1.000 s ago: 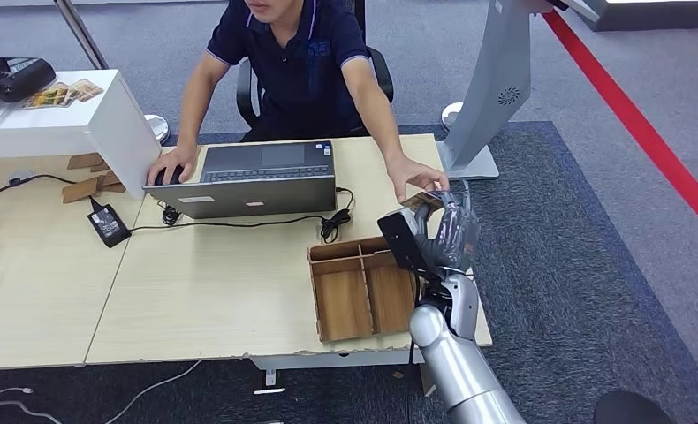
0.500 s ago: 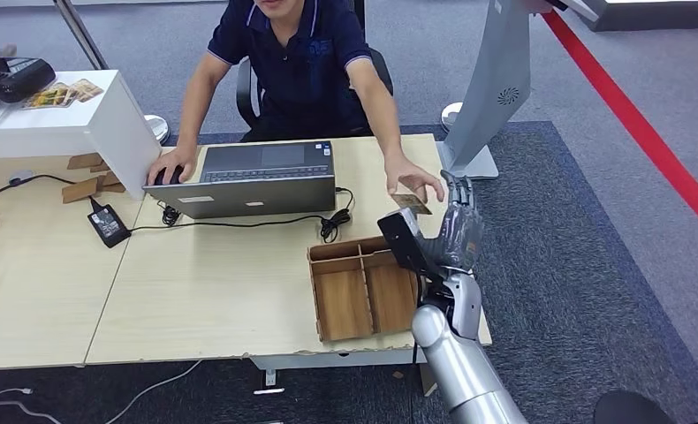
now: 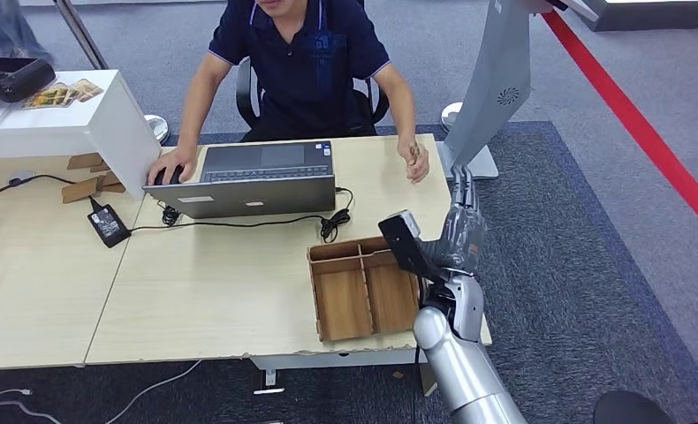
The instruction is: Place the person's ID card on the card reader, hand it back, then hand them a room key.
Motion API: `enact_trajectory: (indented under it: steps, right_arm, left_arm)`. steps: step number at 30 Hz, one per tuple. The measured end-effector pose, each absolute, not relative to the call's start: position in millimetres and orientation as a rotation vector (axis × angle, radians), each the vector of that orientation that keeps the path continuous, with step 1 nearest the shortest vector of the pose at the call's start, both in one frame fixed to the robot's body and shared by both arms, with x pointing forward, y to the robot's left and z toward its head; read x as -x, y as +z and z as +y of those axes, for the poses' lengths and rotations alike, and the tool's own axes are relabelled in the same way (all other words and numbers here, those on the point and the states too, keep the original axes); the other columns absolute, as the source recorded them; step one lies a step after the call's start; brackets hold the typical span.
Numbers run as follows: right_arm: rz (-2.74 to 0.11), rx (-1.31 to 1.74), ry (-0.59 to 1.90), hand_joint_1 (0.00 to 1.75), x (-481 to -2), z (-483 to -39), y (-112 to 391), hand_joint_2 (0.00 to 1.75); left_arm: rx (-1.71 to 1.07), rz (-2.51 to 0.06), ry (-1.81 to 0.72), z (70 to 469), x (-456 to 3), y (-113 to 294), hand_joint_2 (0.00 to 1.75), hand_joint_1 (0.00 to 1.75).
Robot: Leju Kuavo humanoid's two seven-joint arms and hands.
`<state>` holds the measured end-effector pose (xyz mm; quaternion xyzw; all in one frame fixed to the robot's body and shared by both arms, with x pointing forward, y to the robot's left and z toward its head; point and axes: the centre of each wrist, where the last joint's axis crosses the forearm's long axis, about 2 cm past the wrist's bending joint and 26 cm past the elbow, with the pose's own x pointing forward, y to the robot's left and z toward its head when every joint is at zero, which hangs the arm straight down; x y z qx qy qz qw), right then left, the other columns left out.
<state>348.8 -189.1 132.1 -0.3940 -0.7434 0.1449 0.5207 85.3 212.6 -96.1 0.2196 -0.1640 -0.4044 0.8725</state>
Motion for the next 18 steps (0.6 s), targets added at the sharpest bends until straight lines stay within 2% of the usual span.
enact_trajectory:
  steps: [18]
  right_arm:
    - [-1.679, 0.95, 0.395, 0.0, -342.3, -193.8, 122.2, 1.75]
  left_arm:
    - [-0.461, -0.348, -0.82, 213.3, -85.4, -96.1, 0.0, 0.0]
